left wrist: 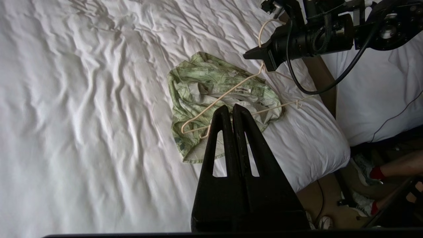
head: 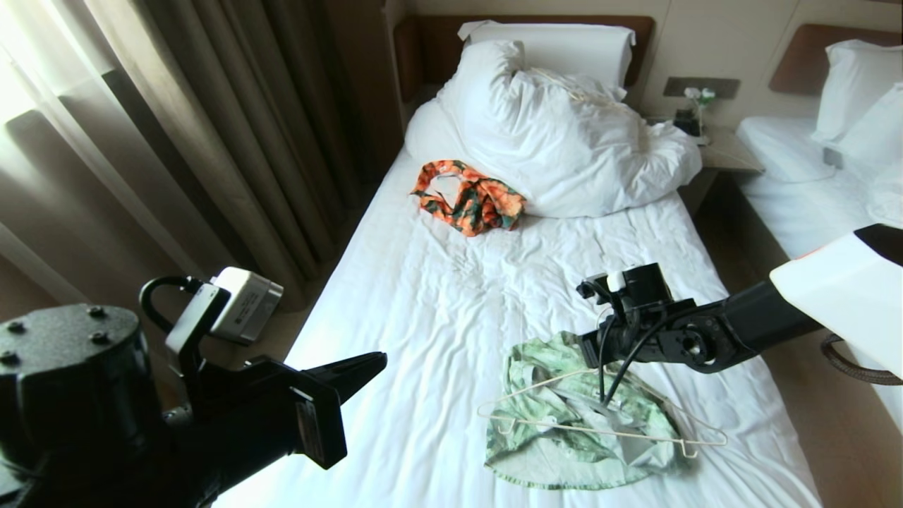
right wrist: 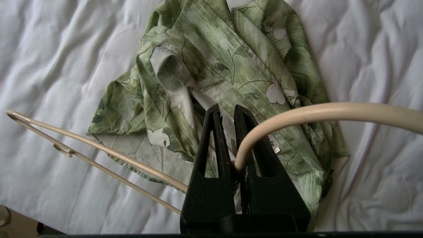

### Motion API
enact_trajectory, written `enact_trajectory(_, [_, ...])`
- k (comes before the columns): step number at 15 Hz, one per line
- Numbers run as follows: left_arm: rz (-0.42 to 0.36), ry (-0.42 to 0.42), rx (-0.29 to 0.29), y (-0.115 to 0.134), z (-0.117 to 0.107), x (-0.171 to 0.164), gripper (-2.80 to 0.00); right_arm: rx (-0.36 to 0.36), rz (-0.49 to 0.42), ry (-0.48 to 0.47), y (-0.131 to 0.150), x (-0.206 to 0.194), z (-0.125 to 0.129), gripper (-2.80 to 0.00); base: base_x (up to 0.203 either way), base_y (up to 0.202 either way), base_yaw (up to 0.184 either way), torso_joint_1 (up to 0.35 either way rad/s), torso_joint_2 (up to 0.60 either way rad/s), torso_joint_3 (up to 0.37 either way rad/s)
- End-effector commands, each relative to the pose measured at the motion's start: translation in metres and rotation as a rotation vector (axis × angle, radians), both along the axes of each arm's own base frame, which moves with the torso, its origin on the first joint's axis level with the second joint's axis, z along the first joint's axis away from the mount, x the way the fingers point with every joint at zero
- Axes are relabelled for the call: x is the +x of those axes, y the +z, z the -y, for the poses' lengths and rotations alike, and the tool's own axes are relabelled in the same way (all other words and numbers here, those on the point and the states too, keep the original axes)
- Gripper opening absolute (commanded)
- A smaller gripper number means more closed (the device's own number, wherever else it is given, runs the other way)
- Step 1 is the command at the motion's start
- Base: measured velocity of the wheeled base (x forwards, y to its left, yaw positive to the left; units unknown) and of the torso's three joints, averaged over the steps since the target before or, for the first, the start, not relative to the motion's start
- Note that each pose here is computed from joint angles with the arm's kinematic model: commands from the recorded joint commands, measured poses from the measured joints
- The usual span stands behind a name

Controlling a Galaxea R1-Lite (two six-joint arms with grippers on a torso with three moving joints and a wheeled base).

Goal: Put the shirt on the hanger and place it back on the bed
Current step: Place the hanger on the bed

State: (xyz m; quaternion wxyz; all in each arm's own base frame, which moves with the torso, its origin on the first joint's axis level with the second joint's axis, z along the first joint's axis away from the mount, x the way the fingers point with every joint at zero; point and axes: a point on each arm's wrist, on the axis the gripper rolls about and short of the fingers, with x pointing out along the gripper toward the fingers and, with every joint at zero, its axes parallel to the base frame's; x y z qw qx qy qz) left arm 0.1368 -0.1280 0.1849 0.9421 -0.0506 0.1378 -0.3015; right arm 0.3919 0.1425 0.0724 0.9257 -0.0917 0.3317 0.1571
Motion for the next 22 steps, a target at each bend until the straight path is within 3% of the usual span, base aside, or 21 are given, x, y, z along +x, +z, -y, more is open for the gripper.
enact_trajectory(1, [0.013, 0.002, -0.012, 0.003, -0.002, -0.002, -2.80, -0.031, -0.036, 0.002, -0.018, 0.002, -0.001, -2.80, 0.000, 0.000, 0.000, 0.000, 0.00, 0.000])
enact_trajectory(3, [0.019, 0.008, -0.018, 0.005, -0.003, -0.003, -2.80, -0.074, -0.048, 0.015, -0.030, 0.004, -0.001, -2.80, 0.000, 0.000, 0.000, 0.000, 0.00, 0.000])
enact_trajectory(8, [0.031, 0.009, -0.028, 0.006, -0.008, -0.008, -2.80, -0.085, -0.042, 0.001, -0.056, 0.012, -0.002, -2.80, 0.000, 0.000, 0.000, 0.000, 0.00, 0.000])
enact_trajectory(14, [0.052, 0.037, -0.038, 0.008, -0.016, -0.015, -2.80, -0.112, -0.070, -0.018, -0.061, 0.003, 0.001, -2.80, 0.000, 0.000, 0.000, 0.000, 0.00, 0.000])
enact_trajectory(15, [0.056, 0.040, -0.040, 0.009, -0.016, -0.016, -2.80, -0.123, -0.062, -0.036, -0.061, 0.003, 0.001, -1.30, 0.000, 0.000, 0.000, 0.000, 0.00, 0.000])
enact_trajectory(16, [0.061, 0.046, -0.042, 0.010, -0.018, -0.017, -2.80, -0.117, -0.053, -0.037, -0.058, 0.002, 0.002, 0.00, 0.000, 0.000, 0.000, 0.000, 0.00, 0.000])
enact_trajectory(18, [0.067, 0.054, -0.046, 0.010, -0.020, -0.019, -2.80, -0.086, -0.012, -0.052, -0.056, 0.006, 0.000, 0.00, 0.000, 0.000, 0.000, 0.000, 0.00, 0.000])
enact_trajectory(22, [0.076, 0.059, -0.051, 0.011, -0.023, -0.022, -2.80, -0.091, -0.030, -0.058, -0.055, -0.003, 0.003, 0.00, 0.000, 0.000, 0.000, 0.000, 0.00, 0.000])
